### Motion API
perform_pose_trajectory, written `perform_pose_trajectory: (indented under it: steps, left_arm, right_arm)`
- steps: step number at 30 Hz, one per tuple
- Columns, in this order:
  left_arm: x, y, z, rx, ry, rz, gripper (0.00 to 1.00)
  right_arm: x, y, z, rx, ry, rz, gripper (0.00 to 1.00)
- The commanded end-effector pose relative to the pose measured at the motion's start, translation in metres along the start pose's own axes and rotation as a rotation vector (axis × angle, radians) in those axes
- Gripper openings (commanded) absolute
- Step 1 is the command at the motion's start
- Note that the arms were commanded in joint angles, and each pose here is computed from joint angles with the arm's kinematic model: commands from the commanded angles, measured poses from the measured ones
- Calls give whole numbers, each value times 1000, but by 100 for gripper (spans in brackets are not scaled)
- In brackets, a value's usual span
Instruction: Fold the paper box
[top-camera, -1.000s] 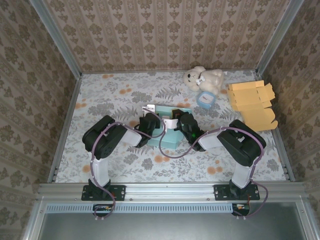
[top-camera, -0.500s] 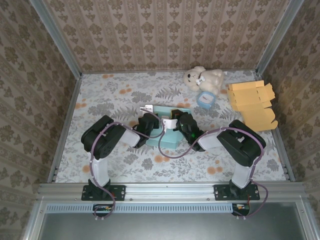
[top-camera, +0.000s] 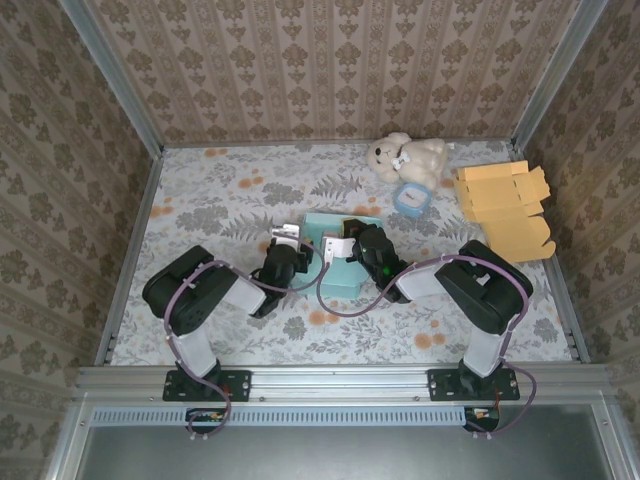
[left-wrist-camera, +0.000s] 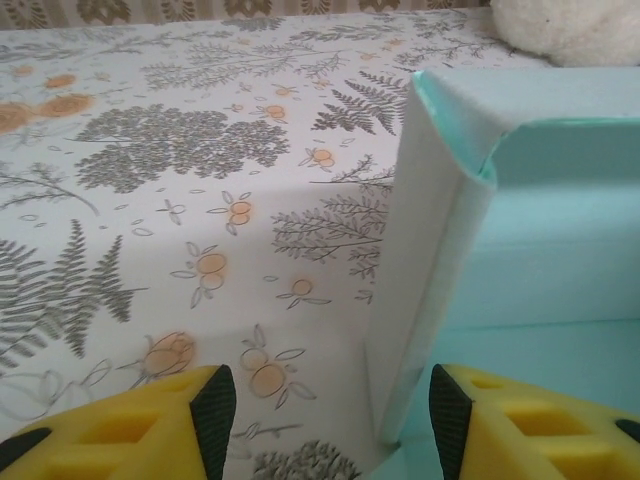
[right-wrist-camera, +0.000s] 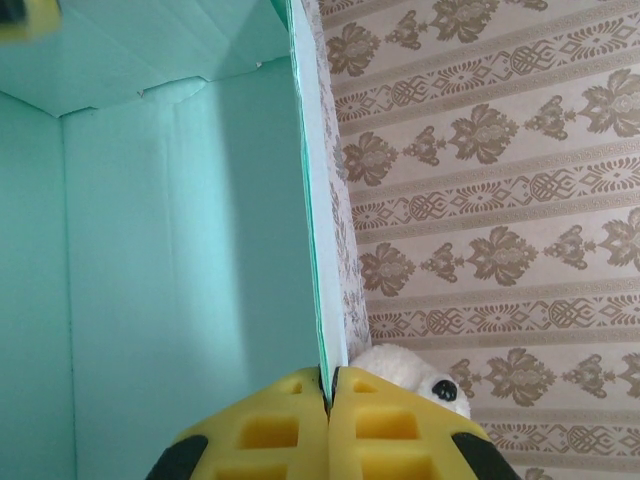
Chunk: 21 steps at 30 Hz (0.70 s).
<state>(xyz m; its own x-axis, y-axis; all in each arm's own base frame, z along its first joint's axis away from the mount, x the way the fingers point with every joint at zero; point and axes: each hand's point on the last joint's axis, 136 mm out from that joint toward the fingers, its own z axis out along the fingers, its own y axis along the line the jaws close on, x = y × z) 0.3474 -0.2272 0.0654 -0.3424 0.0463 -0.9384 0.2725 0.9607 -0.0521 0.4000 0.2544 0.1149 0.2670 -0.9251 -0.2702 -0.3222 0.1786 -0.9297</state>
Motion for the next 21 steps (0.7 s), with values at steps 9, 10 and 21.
perform_pose_trajectory:
  steps: [9, 10, 21]
  left_arm:
    - [-38, -25, 14, 58, -110, 65, 56]
    - [-40, -25, 16, 50, -109, 71, 55]
    - [-33, 21, 26, -261, -53, 68, 15]
  right_arm:
    - [27, 63, -11, -214, 94, -23, 0]
    - [27, 63, -11, -215, 95, -22, 0]
    - [27, 64, -11, -217, 96, -26, 0]
